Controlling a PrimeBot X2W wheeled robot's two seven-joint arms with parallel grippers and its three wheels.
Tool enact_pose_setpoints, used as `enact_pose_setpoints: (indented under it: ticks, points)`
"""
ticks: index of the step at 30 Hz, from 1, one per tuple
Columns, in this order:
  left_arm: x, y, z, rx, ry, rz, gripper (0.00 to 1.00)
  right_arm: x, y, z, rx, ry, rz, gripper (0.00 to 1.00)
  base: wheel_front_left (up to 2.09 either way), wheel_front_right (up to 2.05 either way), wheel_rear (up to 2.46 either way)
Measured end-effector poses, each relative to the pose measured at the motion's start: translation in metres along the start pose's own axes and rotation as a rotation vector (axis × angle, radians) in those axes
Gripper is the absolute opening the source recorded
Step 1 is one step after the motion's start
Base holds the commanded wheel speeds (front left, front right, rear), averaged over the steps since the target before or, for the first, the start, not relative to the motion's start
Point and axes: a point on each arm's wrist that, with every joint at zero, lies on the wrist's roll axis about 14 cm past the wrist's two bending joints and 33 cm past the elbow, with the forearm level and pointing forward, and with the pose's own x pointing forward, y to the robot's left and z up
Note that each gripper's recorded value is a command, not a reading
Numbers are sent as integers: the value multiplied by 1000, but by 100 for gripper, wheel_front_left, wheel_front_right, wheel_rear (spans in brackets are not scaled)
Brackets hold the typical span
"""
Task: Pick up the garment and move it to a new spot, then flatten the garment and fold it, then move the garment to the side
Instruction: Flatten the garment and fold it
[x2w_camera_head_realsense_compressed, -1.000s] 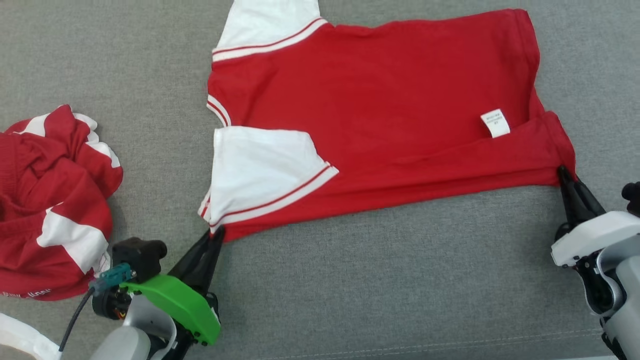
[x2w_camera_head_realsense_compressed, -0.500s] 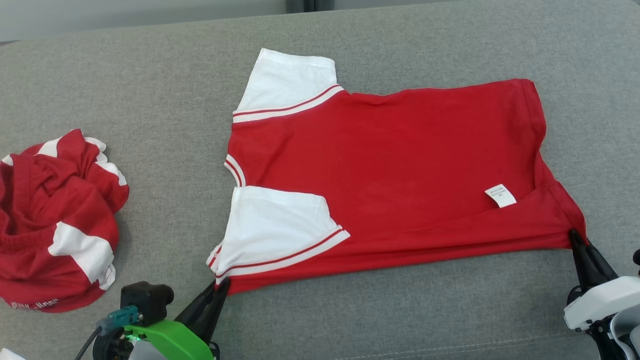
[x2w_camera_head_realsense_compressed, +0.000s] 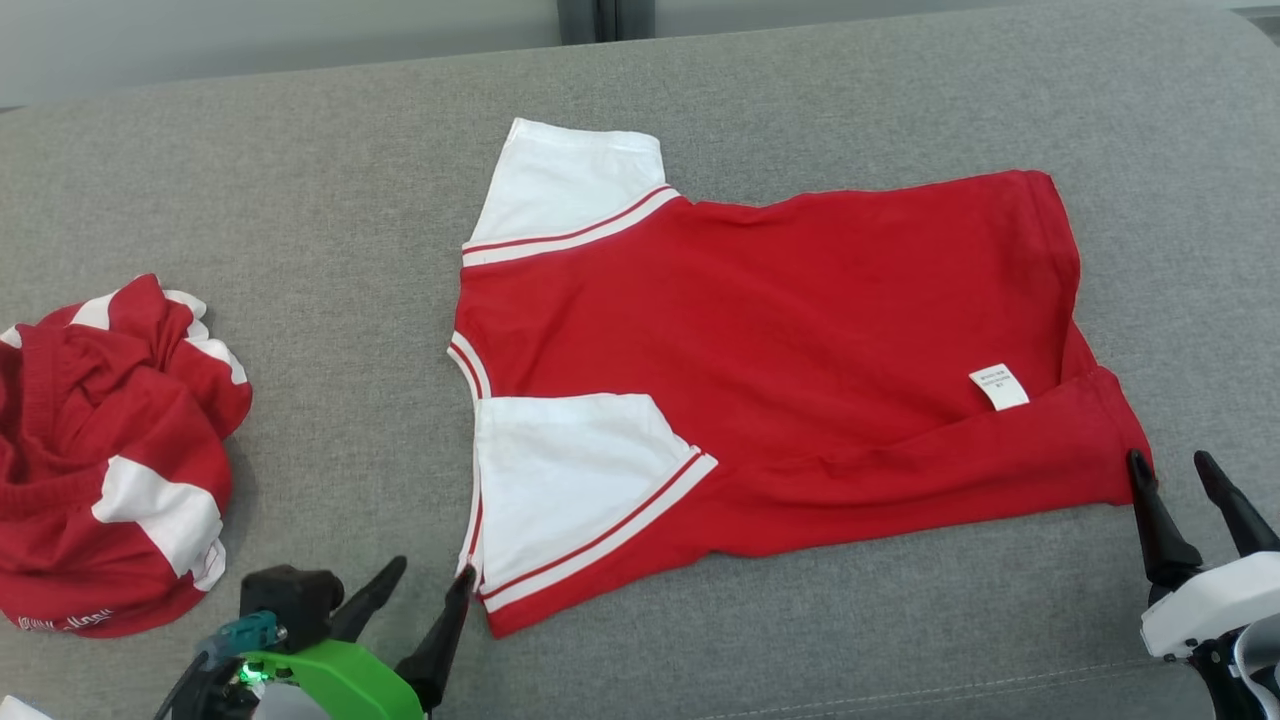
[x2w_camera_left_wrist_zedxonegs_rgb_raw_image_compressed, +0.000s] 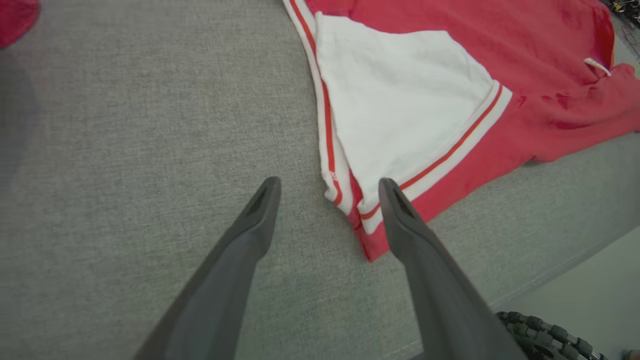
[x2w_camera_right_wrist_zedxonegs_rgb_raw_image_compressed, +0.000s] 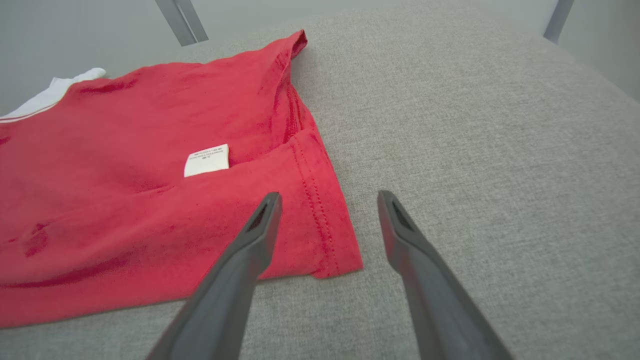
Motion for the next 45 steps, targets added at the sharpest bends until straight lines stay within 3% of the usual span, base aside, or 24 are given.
enact_pose_setpoints:
  ticks: [5,13,20,30,45]
  points:
    - [2,4,31,44,-78,2,100,2,4,23,-69,-66,30,100,0,0,0]
    - [33,8,140,187,-262,-34,100,25,35,40,-113,-127,118,100,0,0,0]
    - [88,5,212,313,-211,-88,100,57,54,43,-126,-147,170,100,0,0,0]
    - [179,31,209,308,98,-57,100,97,73,33,-117,-141,217,100,0,0,0]
    - [266,49,168,372,228,-49,100,100,41,8,-77,-91,106,100,0,0,0]
